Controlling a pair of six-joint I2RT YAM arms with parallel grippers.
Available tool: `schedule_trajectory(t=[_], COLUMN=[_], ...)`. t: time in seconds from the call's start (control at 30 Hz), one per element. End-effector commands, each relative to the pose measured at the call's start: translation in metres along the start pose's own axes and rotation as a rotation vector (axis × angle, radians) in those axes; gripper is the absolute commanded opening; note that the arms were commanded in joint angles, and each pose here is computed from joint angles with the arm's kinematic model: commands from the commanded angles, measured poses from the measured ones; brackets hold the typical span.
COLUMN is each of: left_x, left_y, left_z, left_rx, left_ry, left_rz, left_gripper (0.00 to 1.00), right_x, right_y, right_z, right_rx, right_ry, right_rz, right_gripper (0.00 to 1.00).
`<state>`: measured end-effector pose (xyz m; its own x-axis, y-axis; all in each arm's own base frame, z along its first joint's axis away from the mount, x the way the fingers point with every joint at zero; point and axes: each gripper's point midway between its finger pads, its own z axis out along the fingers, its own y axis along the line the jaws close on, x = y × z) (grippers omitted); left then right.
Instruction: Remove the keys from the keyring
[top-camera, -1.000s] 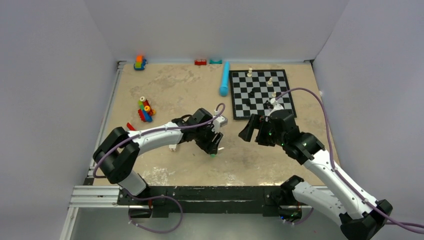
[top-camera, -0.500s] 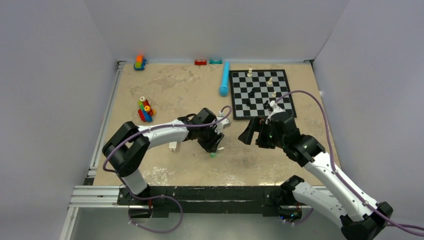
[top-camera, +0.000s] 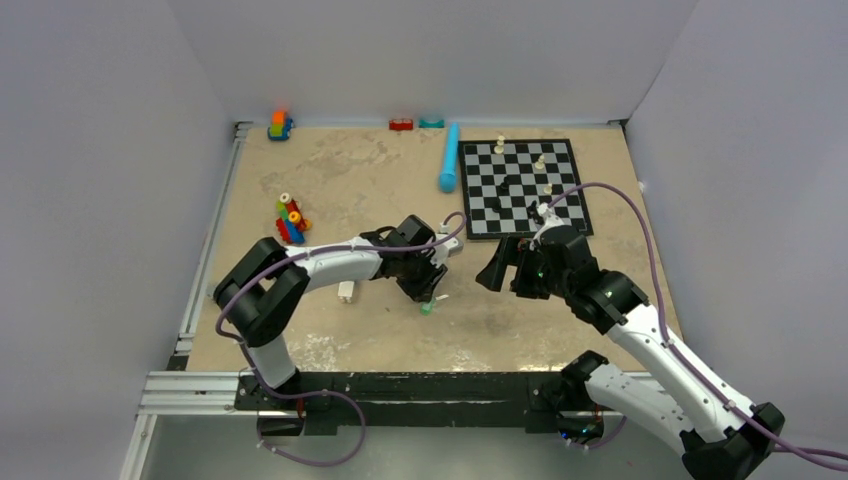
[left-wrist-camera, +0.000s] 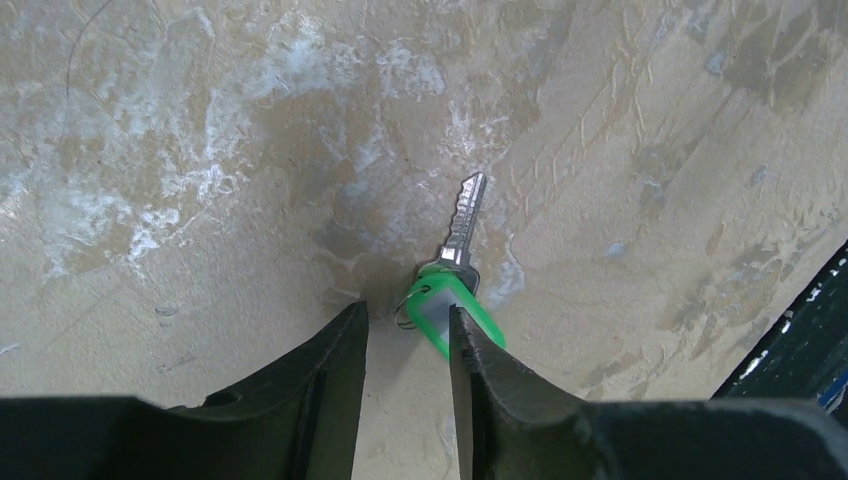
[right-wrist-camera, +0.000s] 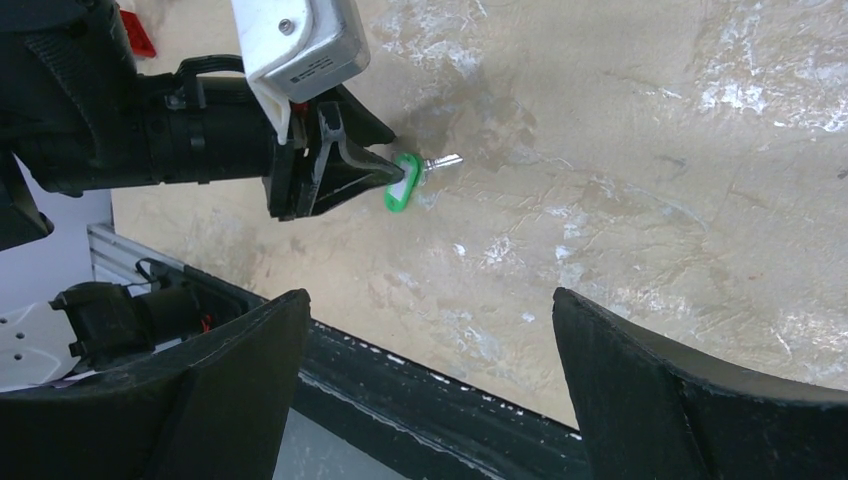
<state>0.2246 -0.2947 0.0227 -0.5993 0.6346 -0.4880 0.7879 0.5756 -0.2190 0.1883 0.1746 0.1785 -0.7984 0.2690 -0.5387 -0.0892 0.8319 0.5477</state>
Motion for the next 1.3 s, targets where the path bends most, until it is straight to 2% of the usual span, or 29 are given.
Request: schedule_trajectory(t=[0.0,0.13,0.5,0.73,1.27], left_x=[-0.023,-0.025,-0.021,-0.015,-0.041], left_y=[0.003,0.002,-0.002,-0.006,-0.039], left_z=[0.001,0.003,-0.005,-0.010,-0.055], left_rx=[0.010,0.020,0.027,0.037,0.144], left_ry=[-0.053,-0.054,-0.065,-0.066,-0.172], left_rz=[0.031,0.026,0.000,-0.019,-0.108], left_gripper=[0.39,0.35,0.17,0.00,0.00], right_x=[-0.003,-0.002,-0.001,-0.002,-0.010], right_y=[0.009,0.009,0.008,0.012,0.032], right_z=[0.000,0.002,0.000,-0.002,-0.024], right_rx=[-0.047,-0.049,-0.049,-0.063,-0.149], right_ry=[-0.018,-0.008,-0.008,-0.013,-0.038], right_rz=[-0.019,-0.017,-0.017,-0.015,-0.015], right_gripper=[0.96,0.96,0.95,0.95,0.95])
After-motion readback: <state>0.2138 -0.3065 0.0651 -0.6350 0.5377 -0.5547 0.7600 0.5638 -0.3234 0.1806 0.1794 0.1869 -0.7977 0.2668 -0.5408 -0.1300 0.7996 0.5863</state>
